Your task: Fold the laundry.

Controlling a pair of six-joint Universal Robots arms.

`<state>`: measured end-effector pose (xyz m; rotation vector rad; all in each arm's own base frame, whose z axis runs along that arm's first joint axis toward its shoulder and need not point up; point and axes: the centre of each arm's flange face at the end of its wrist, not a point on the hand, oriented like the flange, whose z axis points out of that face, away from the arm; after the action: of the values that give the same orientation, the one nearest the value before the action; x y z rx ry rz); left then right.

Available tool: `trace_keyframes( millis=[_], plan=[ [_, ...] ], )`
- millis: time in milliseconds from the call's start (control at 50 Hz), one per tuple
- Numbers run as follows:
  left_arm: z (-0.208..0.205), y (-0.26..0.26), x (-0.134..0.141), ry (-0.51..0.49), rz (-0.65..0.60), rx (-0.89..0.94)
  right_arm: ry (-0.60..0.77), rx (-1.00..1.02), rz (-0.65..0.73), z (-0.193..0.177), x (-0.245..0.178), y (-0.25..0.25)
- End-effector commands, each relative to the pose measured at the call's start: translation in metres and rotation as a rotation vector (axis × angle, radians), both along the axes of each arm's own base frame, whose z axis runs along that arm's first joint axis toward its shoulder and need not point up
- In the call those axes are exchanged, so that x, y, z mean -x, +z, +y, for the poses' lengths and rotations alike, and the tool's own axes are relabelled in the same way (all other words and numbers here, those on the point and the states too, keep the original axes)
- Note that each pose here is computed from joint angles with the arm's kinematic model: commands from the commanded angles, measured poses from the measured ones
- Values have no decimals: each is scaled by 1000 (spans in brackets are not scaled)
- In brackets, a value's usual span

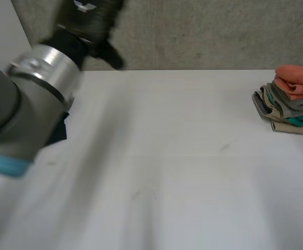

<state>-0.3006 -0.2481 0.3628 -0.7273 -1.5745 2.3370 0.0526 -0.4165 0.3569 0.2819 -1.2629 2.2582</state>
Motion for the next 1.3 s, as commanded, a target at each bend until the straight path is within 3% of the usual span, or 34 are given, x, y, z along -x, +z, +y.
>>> trace_keyframes(
  millis=[20,100,160,280,360,480,660,720,800,880,900,940,1140,1180,1220,1300],
  plan=[
    [-76,-15,-66,309,-117,14,633,-128,95,95,-153,-55],
    [-119,-58,-95,414,-257,-46,815,-294,142,141,-191,-98],
    [-149,-97,-120,446,-367,-105,846,-410,153,158,-199,-120],
    [-196,-176,-151,356,-510,-170,858,-737,228,185,-208,-180],
    [-213,-210,-156,306,-555,-181,821,-813,268,187,-204,-199],
    [-231,-243,-162,308,-578,-200,790,-834,281,190,-200,-205],
    [-235,-238,-152,330,-561,-176,759,-790,253,186,-192,-189],
    [-229,-220,-138,364,-525,-155,735,-777,244,182,-187,-184],
    [-196,-199,-102,276,-452,-179,682,-743,230,174,-177,-173],
    [-142,-156,-58,89,-324,-168,628,-708,214,165,-167,-163],
    [-115,-146,-37,-11,-285,-177,620,-702,211,163,-166,-162],
    [-84,-139,-14,-112,-245,-198,597,-685,196,159,-162,-156],
    [29,-171,76,-457,-261,-281,556,-680,151,151,-153,-152],
    [35,-174,88,-460,-262,-264,556,-686,151,152,-152,-153],
    [23,-167,88,-389,-239,-240,555,-697,149,152,-152,-156],
    [-26,-152,61,-79,-202,-193,554,-700,148,152,-152,-157]
  ],
)
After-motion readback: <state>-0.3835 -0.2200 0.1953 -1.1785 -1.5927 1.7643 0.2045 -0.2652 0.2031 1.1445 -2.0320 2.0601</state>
